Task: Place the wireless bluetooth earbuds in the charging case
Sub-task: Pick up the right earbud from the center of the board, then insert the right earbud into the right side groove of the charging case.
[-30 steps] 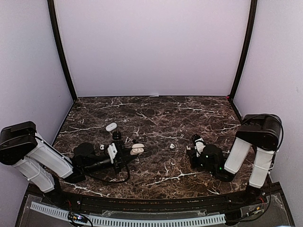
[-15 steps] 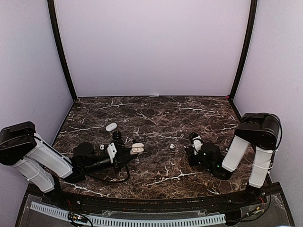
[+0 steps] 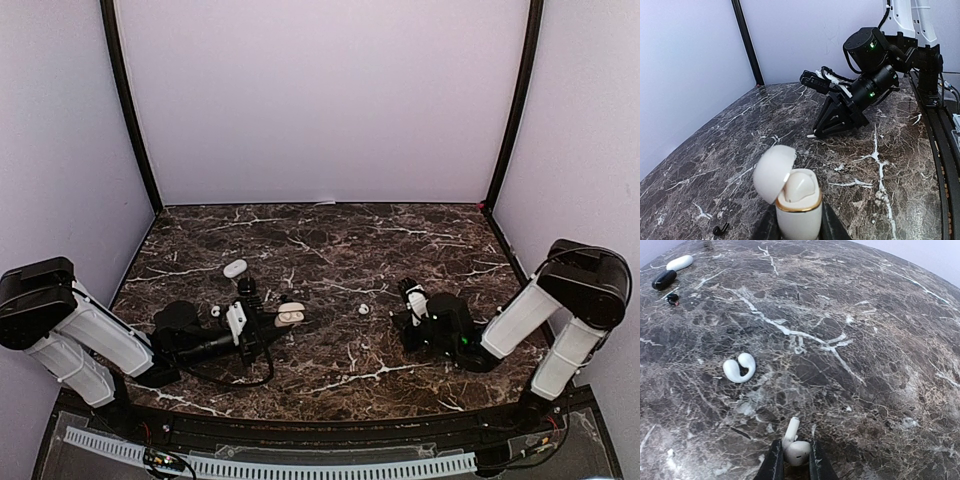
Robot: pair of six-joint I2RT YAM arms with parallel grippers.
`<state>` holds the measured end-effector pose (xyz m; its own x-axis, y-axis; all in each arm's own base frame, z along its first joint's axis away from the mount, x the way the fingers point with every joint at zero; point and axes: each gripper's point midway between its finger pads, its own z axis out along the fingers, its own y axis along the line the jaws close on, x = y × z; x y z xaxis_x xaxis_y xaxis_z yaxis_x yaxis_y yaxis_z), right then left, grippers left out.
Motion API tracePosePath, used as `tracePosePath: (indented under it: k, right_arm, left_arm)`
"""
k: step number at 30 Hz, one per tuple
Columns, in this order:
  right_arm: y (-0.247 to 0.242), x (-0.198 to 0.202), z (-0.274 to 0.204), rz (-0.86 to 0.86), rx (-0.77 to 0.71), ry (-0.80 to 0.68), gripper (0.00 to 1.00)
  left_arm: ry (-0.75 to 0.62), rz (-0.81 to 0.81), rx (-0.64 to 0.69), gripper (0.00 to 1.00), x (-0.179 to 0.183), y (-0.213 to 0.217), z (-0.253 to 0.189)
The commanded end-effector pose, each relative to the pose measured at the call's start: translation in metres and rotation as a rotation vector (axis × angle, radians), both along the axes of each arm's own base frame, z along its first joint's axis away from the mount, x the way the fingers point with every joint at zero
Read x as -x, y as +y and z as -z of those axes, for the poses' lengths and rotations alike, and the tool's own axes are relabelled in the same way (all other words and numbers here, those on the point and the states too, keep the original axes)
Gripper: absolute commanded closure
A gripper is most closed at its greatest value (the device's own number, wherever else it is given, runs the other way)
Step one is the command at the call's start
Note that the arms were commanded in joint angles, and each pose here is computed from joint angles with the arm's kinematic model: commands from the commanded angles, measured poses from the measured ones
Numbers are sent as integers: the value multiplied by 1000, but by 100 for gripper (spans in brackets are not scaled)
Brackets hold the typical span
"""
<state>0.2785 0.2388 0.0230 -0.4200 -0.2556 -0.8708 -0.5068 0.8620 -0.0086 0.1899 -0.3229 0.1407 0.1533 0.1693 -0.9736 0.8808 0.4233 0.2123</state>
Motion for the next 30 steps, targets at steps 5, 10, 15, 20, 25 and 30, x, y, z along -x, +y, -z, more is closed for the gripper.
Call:
tracePosePath:
  k: [5, 10, 15, 20, 25, 30]
  right_arm:
    - [14, 20, -21, -110, -49, 81, 96]
    - [31, 38, -39, -226, -94, 114, 96]
    - [64, 68, -67, -431, -114, 146, 97]
    - [97, 103, -107, -629, -136, 167, 97]
    - [115, 122, -138, -708, -191, 221, 97]
    - [130, 142, -155, -782, -257, 316, 97]
  left_arm:
    - [-24, 20, 25, 87, 3, 0, -11]
    - [-8, 54, 29, 87, 8, -3, -10]
    - [25, 178, 32, 87, 27, -13, -6]
    - [-14, 256, 9, 87, 40, -15, -1]
    - [-50, 292, -8, 87, 46, -15, 3]
    - [-58, 296, -19, 87, 47, -16, 7]
